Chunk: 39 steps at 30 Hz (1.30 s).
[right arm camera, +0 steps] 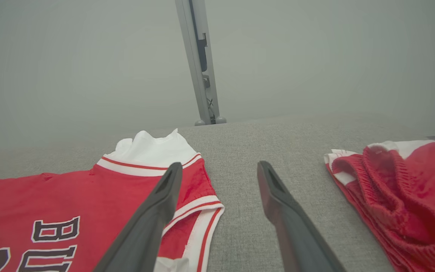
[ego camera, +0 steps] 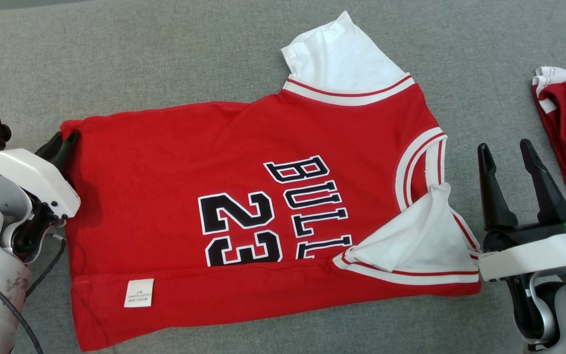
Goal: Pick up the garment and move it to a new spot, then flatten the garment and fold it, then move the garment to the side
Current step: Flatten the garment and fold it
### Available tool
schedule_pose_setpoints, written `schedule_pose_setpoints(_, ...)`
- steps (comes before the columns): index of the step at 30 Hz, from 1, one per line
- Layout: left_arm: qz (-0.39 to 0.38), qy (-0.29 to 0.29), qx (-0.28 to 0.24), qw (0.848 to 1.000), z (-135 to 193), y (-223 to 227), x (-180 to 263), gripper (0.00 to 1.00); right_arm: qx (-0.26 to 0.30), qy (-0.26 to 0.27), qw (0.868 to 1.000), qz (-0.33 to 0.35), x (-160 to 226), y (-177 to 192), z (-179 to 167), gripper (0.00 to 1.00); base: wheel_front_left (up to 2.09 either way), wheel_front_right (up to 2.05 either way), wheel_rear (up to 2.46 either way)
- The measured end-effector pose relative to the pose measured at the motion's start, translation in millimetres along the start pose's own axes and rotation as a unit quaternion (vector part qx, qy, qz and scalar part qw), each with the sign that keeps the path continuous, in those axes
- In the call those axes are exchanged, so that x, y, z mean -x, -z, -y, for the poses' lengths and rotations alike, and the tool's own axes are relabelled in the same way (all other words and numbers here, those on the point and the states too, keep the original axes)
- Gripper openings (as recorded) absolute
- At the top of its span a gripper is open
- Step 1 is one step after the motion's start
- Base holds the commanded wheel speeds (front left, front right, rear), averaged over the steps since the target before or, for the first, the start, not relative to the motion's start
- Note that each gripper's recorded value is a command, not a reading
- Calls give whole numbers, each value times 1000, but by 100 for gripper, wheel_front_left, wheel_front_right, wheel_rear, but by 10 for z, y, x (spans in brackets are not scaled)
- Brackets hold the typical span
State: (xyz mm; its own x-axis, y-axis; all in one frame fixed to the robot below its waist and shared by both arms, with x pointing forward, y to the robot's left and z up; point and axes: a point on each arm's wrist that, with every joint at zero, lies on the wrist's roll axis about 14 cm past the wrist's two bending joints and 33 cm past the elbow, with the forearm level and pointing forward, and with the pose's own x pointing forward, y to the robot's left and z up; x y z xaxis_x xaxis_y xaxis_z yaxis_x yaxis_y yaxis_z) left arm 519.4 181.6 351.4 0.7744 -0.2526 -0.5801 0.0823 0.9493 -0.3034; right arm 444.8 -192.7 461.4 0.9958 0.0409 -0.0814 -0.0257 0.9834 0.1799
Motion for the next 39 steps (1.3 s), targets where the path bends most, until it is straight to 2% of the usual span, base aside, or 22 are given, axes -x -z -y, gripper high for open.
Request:
schedule_pose_setpoints(6,6,10,-2,1000,55,23,-2,0,-1,-8,1000,15,-187,-132,40,100,0,0,0)
schedule_pose_setpoints(11,26,17,-12,999,83,-78,-11,0,4,-26,999,38,-652,-418,83,100,0,0,0)
schedule_pose_setpoints(14,40,20,-16,999,96,-173,-29,0,15,-44,999,22,-1007,-463,45,100,0,0,0)
schedule_pose_setpoints(17,51,26,-15,998,137,-232,-46,0,27,-74,997,-15,-1328,-341,-141,100,0,0,0)
schedule_pose_setpoints(22,56,26,-15,998,114,-246,-73,0,48,-120,987,-94,-1731,75,-494,100,0,0,0)
schedule_pose_setpoints(29,53,18,-18,998,19,-193,-105,0,76,-162,966,-185,-2016,671,-846,100,0,0,0)
schedule_pose_setpoints(34,50,11,-19,999,-60,-144,-121,0,81,-177,956,-219,-2116,922,-999,100,0,0,0)
schedule_pose_setpoints(35,50,11,-19,999,-70,-137,-127,0,82,-176,955,-223,-2139,943,-997,65,0,0,0)
schedule_pose_setpoints(36,50,11,-18,999,-74,-138,-132,0,80,-175,954,-229,-2155,963,-997,39,0,0,0)
schedule_pose_setpoints(37,52,11,-17,998,-73,-146,-134,0,76,-176,954,-229,-2167,961,-1007,0,0,0,0)
schedule_pose_setpoints(39,54,13,-17,998,-61,-148,-137,0,67,-173,957,-223,-2184,927,-1001,0,0,0,0)
